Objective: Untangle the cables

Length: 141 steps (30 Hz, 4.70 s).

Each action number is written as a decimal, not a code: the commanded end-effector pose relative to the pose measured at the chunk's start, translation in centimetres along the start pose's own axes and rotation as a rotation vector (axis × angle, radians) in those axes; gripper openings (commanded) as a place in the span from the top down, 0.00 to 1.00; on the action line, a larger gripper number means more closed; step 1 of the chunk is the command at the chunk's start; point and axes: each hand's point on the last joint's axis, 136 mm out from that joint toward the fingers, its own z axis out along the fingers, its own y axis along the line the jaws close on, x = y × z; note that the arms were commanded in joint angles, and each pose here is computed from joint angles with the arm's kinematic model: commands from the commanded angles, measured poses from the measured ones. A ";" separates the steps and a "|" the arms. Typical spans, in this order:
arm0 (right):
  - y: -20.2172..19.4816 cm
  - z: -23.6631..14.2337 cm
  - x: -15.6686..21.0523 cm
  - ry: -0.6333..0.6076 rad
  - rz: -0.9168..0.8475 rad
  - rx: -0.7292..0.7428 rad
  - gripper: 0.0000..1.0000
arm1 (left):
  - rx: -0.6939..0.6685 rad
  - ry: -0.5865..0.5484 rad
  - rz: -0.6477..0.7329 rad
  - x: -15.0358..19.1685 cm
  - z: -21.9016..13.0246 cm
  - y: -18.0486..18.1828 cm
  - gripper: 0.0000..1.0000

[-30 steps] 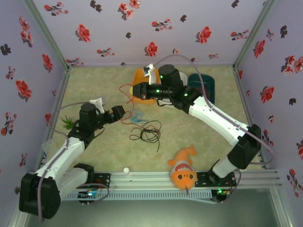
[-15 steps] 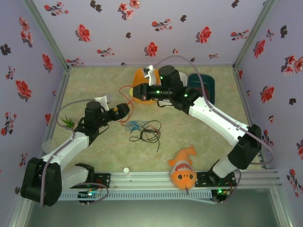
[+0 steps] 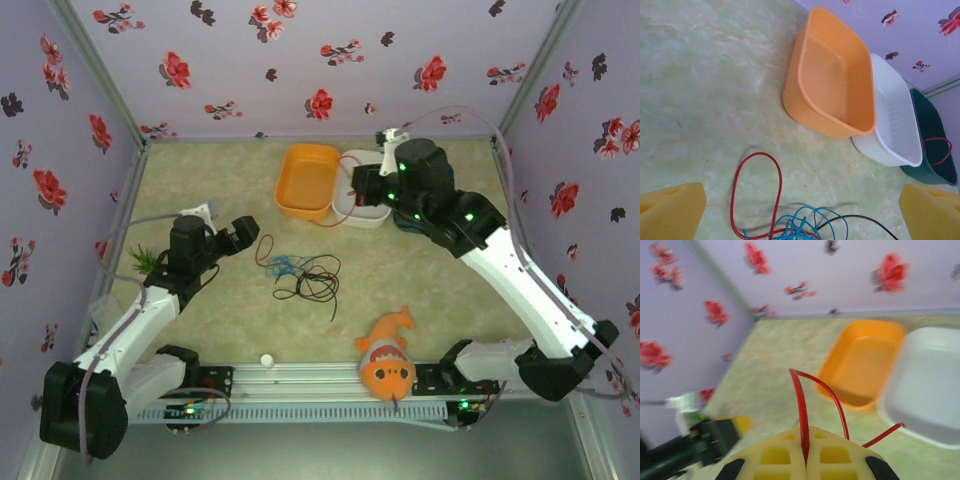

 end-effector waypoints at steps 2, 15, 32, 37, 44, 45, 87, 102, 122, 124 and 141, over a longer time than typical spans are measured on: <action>-7.7 -2.2 -1.1 -0.072 -0.085 0.375 1.00 | -0.053 -0.004 0.043 -1.1 -0.8 0.2 0.00; -20.0 -1.1 -1.8 -0.140 0.024 0.628 1.00 | -0.071 0.009 0.048 -1.0 -1.0 0.4 0.00; -30.2 6.3 -0.7 -0.037 -0.096 0.851 1.00 | -0.098 0.006 0.073 -1.0 -0.9 1.0 0.00; -31.7 9.5 0.5 0.066 -0.136 0.836 1.00 | -0.109 0.008 0.082 -1.0 -0.6 1.2 0.00; -33.2 14.2 3.4 0.217 -0.176 0.767 1.00 | -0.116 0.015 0.084 -0.9 -0.3 1.4 0.00; -33.4 15.0 4.1 0.245 -0.176 0.748 1.00 | -0.116 0.014 0.085 -0.9 -0.3 1.4 0.00; -36.9 16.2 5.7 0.404 -0.077 0.768 0.58 | -0.102 0.005 0.060 -1.0 -1.0 1.0 0.00; -23.1 12.0 4.8 0.253 0.179 0.420 0.57 | -0.208 0.125 -0.002 0.3 -0.2 2.5 0.00; 0.9 22.8 20.6 0.642 -0.004 0.073 0.49 | -0.436 0.181 -0.159 3.1 0.2 8.8 0.00; 1.4 24.4 21.7 0.666 0.003 0.059 0.47 | -0.441 0.175 -0.159 3.2 0.0 9.0 0.00; 4.8 31.5 28.3 0.790 0.055 -0.044 0.58 | -0.467 0.158 -0.167 3.4 -0.9 9.7 0.00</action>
